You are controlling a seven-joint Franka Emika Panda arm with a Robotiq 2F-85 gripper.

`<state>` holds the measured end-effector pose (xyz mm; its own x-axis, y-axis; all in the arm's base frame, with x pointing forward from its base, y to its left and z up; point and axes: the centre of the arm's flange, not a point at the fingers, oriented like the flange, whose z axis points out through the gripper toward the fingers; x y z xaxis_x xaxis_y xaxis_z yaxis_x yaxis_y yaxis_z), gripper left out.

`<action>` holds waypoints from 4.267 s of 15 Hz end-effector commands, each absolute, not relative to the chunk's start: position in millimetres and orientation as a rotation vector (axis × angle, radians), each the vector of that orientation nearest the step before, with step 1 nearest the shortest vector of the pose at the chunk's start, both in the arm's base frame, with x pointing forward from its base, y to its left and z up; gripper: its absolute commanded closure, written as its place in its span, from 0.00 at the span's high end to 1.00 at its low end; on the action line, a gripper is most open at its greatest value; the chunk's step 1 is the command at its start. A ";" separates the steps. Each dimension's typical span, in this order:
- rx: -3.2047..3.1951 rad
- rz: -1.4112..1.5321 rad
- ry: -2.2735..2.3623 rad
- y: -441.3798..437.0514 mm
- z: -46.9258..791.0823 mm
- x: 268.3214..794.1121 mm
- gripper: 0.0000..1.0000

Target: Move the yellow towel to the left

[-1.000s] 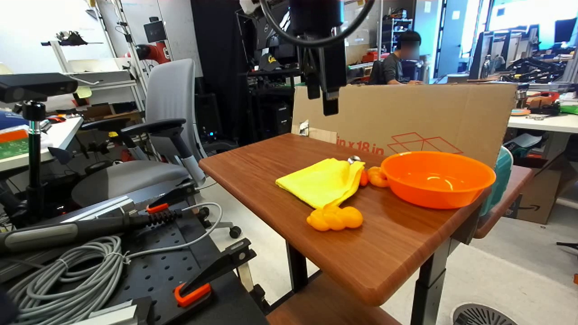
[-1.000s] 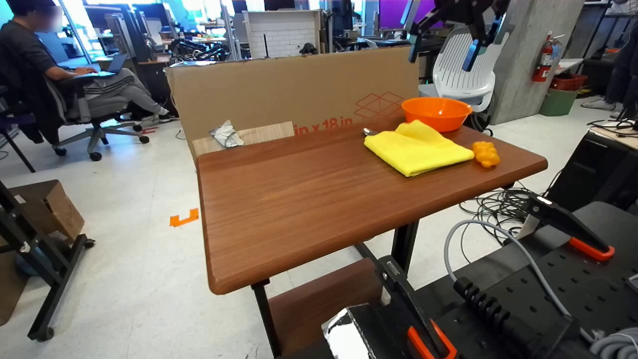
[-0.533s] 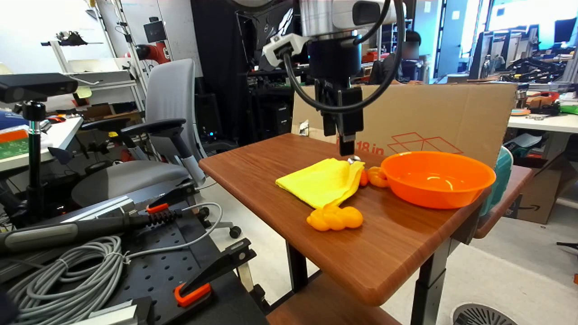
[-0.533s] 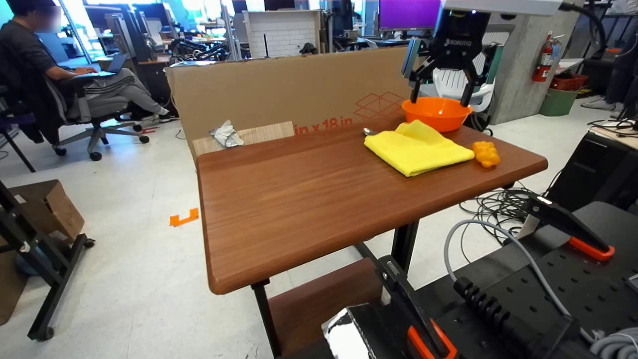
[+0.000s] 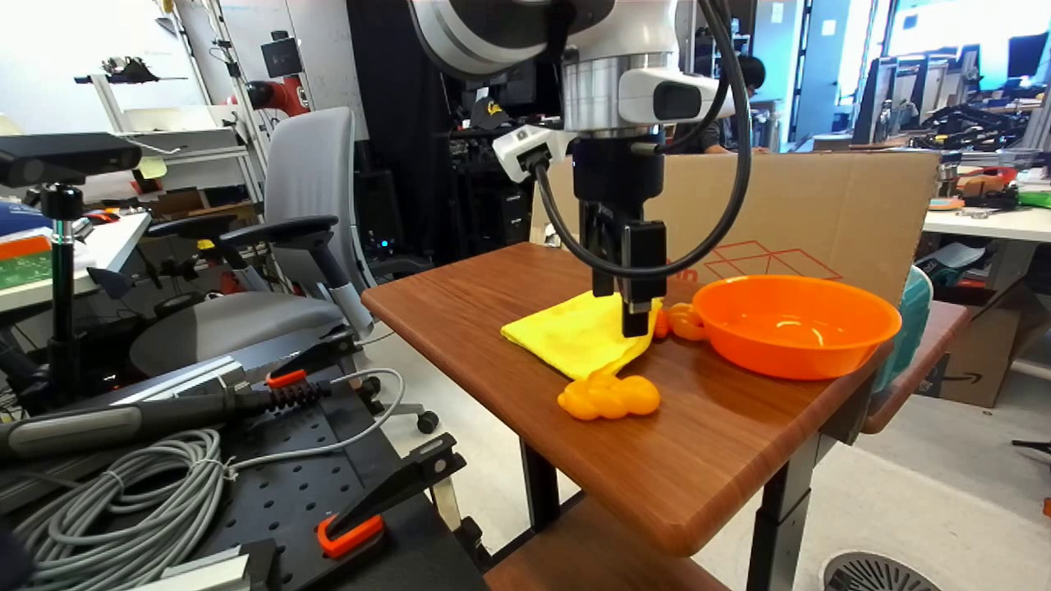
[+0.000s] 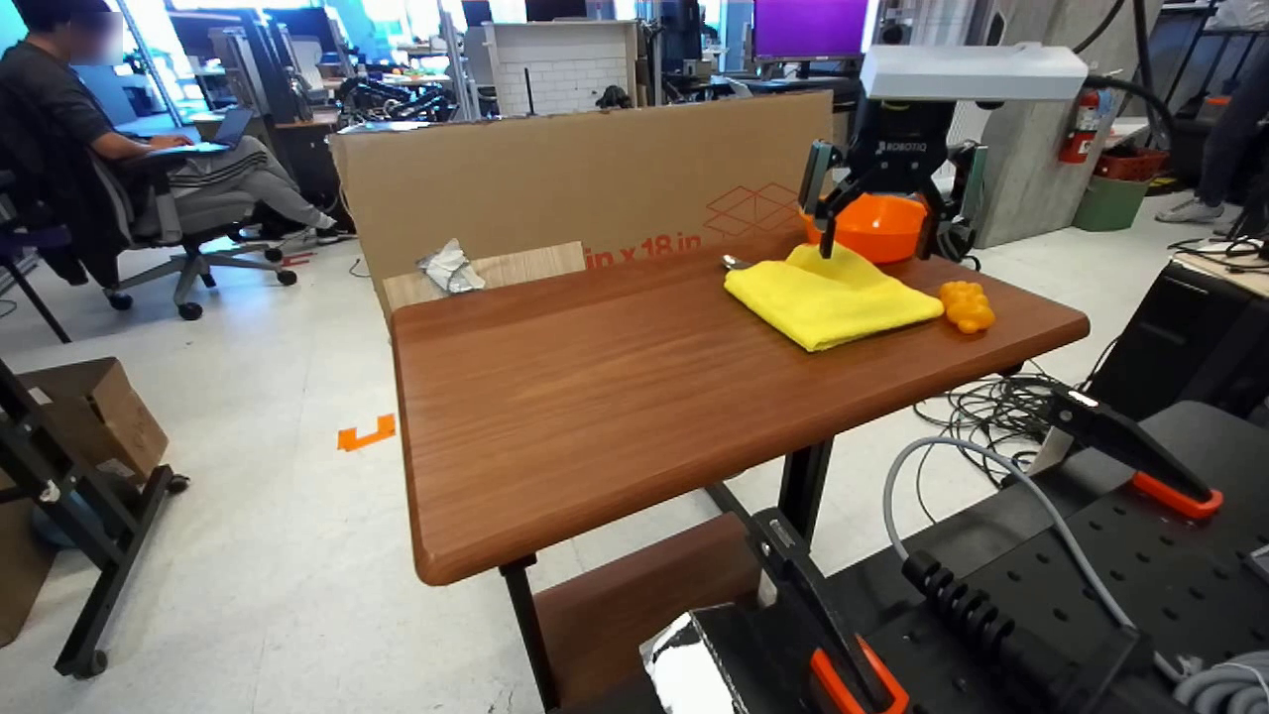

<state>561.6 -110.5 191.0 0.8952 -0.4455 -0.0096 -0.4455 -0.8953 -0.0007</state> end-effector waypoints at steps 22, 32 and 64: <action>-3.296 0.125 0.366 0.1 122.8 567.9 1.00; -3.336 0.096 0.117 85.6 124.1 561.5 1.00; -3.070 -0.207 0.012 206.0 278.4 517.6 1.00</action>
